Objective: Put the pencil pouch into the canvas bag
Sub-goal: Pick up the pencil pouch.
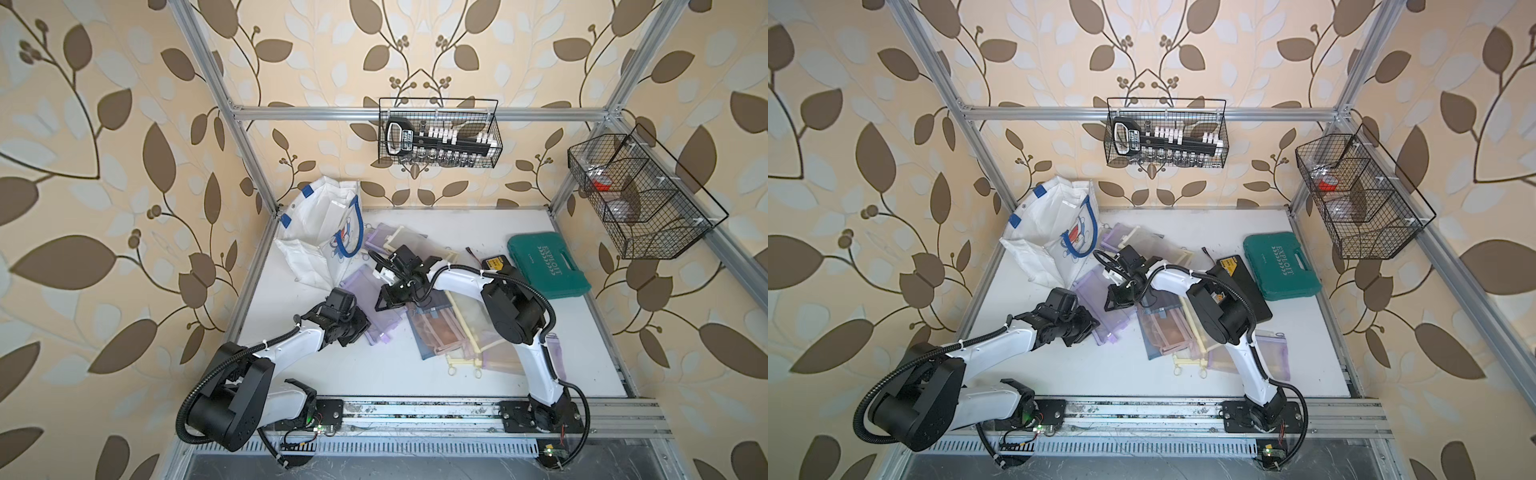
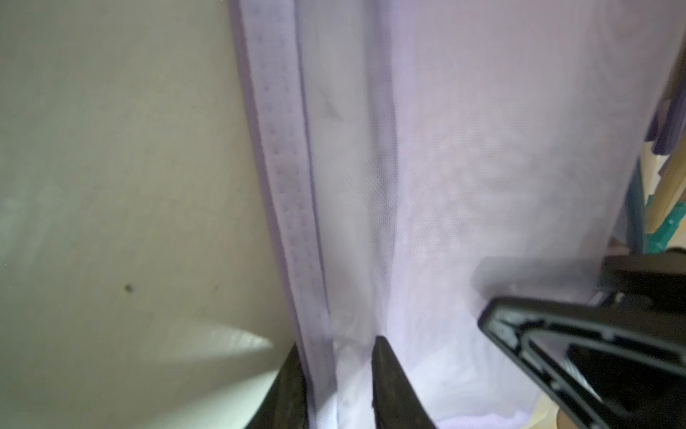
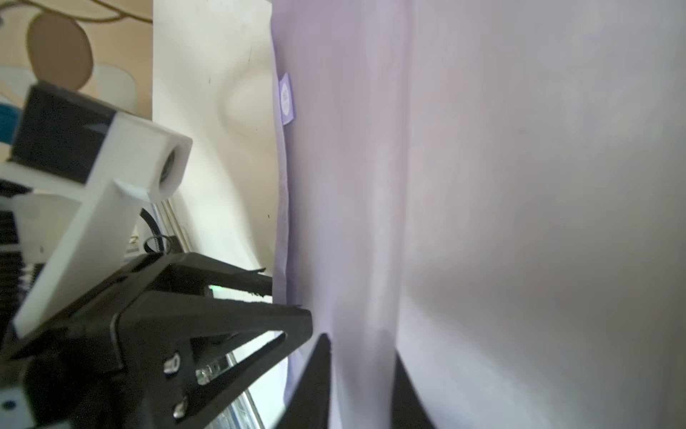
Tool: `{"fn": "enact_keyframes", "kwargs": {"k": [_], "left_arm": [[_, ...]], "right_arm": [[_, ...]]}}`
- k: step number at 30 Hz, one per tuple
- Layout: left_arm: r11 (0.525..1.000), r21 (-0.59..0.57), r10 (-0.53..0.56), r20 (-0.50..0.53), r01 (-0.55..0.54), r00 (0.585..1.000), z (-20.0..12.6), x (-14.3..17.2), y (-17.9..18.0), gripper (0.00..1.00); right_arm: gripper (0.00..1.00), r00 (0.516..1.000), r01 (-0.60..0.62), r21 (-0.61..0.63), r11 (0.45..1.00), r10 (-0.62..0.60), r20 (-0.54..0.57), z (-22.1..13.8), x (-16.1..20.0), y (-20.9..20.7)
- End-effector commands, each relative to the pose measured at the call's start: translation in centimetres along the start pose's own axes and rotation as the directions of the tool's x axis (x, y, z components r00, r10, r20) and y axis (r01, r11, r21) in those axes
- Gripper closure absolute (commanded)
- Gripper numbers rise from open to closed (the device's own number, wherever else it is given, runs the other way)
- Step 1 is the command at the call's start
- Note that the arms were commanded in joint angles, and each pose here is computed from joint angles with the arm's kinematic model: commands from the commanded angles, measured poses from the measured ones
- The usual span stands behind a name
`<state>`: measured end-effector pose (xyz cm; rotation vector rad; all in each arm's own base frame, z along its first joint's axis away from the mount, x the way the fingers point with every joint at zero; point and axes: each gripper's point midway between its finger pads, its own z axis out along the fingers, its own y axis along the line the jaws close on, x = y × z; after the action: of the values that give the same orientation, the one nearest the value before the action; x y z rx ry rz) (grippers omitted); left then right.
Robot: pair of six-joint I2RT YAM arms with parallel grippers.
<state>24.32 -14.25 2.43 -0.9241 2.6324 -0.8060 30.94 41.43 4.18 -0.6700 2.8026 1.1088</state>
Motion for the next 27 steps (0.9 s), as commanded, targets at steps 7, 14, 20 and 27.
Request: {"fn": "enact_keyframes", "kwargs": {"k": [7,14,20,27], "left_arm": [[0.994,-0.011,0.112,-0.025,-0.112,0.993,-3.4,0.3,-1.6,0.52],[0.92,0.242,0.299,0.072,-0.307,0.952,-9.8,0.5,-8.7,0.22],[0.733,0.51,0.387,0.231,-0.45,0.893,-16.2,0.9,-16.2,0.04],[0.597,0.634,0.358,0.339,-0.492,0.87,-19.6,0.6,-20.3,0.02]], "right_arm": [[1.0,0.99,0.082,-0.098,0.992,-0.07,0.125,-7.9,-0.6,4.4],[1.0,0.961,0.139,-0.213,0.967,-0.079,0.266,-16.3,-0.4,7.9],[1.0,0.924,0.244,-0.299,0.922,-0.128,0.361,-21.8,-0.1,12.5],[1.0,0.901,0.331,-0.368,0.869,-0.175,0.398,-24.5,0.9,15.6]]}}
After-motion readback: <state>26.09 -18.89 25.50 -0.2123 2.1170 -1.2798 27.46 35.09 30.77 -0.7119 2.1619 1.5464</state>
